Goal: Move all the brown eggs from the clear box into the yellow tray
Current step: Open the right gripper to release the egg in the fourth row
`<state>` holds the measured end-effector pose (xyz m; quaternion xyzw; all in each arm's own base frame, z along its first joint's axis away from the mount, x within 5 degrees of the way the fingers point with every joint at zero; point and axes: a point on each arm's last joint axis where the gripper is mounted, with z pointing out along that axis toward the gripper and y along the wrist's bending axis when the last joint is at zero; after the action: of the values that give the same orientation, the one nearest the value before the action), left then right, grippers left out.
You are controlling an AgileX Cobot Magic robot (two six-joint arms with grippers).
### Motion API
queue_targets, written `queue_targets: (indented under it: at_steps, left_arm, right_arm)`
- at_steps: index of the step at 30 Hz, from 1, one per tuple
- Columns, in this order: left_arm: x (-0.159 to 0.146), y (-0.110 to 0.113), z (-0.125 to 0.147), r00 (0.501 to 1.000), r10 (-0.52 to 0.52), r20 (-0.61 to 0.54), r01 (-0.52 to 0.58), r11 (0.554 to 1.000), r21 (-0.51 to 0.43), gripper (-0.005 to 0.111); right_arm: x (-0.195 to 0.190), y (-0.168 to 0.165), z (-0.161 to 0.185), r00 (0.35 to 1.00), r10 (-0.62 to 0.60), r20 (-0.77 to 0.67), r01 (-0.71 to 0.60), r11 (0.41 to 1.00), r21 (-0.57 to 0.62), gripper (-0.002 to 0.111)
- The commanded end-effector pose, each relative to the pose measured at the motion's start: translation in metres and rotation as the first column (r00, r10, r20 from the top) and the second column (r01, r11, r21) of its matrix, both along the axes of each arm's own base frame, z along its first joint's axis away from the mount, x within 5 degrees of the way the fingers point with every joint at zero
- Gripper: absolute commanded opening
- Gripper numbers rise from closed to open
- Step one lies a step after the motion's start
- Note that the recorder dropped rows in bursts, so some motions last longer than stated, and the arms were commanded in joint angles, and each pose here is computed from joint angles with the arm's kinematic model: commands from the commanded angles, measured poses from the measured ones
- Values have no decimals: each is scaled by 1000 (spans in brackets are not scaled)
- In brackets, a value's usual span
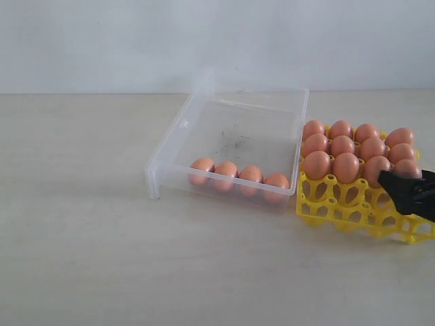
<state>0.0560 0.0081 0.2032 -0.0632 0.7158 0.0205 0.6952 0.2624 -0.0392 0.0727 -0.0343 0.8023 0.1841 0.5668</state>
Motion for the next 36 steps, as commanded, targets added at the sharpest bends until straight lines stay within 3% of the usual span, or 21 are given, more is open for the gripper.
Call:
queue_targets:
  at_steps: [1, 13, 27, 28, 30, 31, 32, 36]
  left_arm:
    - [0, 0, -1, 1000, -5, -1, 5, 1000, -3, 4]
    - [0, 0, -1, 1000, -5, -1, 5, 1000, -3, 4]
    - [0, 0, -1, 1000, -5, -1, 5, 1000, -3, 4]
    - [0, 0, -1, 1000, -5, -1, 5, 1000, -3, 4]
    - [0, 0, -1, 1000, -5, -1, 5, 1000, -3, 4]
    - [0, 0, -1, 1000, -5, -1, 5, 1000, -3, 4]
    - [0, 0, -1, 1000, -5, -1, 5, 1000, -3, 4]
    - [0, 0, -1, 1000, -5, -1, 5, 1000, -3, 4]
  right_arm:
    - [-2, -4, -7, 997, -40, -63, 39, 999, -20, 75]
    - [2, -3, 22, 999, -21, 34, 22, 999, -35, 75]
    - [-2, 6, 73, 988, 52, 147, -59, 997, 42, 73]
    - [-3, 9, 76, 986, 77, 148, -85, 995, 49, 69]
    - [-7, 12, 71, 990, 127, 57, -128, 992, 9, 49]
    - [-10, 8, 61, 992, 104, -66, -107, 994, -39, 16]
    - [-9, 6, 59, 993, 68, -95, -71, 997, -25, 0]
    - [-12, 2, 51, 977, -5, -215, 10, 1000, 24, 0]
